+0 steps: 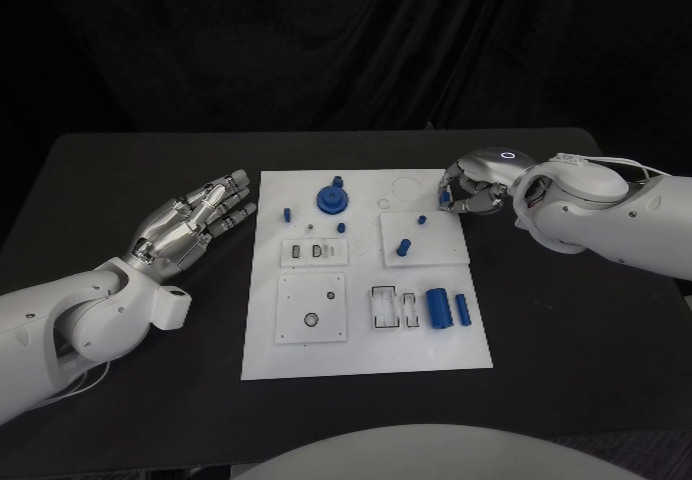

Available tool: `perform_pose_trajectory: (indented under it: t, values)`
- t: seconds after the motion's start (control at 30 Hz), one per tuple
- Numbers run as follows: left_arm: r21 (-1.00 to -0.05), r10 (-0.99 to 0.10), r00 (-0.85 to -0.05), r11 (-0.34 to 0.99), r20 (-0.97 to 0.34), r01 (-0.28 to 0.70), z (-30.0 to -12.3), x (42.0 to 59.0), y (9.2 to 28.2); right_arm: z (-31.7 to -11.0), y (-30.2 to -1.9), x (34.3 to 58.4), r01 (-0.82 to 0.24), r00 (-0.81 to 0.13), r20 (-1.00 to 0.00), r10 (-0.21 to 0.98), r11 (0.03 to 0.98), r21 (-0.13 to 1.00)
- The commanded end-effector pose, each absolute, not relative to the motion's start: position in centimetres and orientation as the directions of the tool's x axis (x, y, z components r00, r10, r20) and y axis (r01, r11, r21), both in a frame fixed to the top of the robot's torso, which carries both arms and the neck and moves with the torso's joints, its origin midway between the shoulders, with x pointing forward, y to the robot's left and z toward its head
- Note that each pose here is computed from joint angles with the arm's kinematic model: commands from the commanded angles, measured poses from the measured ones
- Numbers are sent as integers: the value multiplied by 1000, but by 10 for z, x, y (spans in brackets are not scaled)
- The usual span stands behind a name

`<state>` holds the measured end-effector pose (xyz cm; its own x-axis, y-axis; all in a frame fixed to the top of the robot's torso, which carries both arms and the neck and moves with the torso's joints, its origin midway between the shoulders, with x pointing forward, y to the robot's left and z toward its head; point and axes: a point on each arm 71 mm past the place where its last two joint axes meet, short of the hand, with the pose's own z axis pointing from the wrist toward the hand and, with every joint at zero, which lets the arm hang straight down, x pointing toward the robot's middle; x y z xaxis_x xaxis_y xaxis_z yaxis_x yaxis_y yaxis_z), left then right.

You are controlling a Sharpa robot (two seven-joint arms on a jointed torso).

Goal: Assemble the parts on the task board

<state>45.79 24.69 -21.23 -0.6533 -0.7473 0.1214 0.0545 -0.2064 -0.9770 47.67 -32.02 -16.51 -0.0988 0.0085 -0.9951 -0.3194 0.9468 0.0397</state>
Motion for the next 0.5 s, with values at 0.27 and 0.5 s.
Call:
perform_pose_trajectory:
  t: [0.27, 0.5]
  values:
    - [-957, -735, -665, -269, 133, 106, -208, 456, 246, -163, -319, 475, -335, -59, -998, 28, 941, 46]
    - [-958, -736, -664, -266, 133, 103, -208, 456, 248, -158, -315, 468, -352, -29, -998, 55, 934, 61]
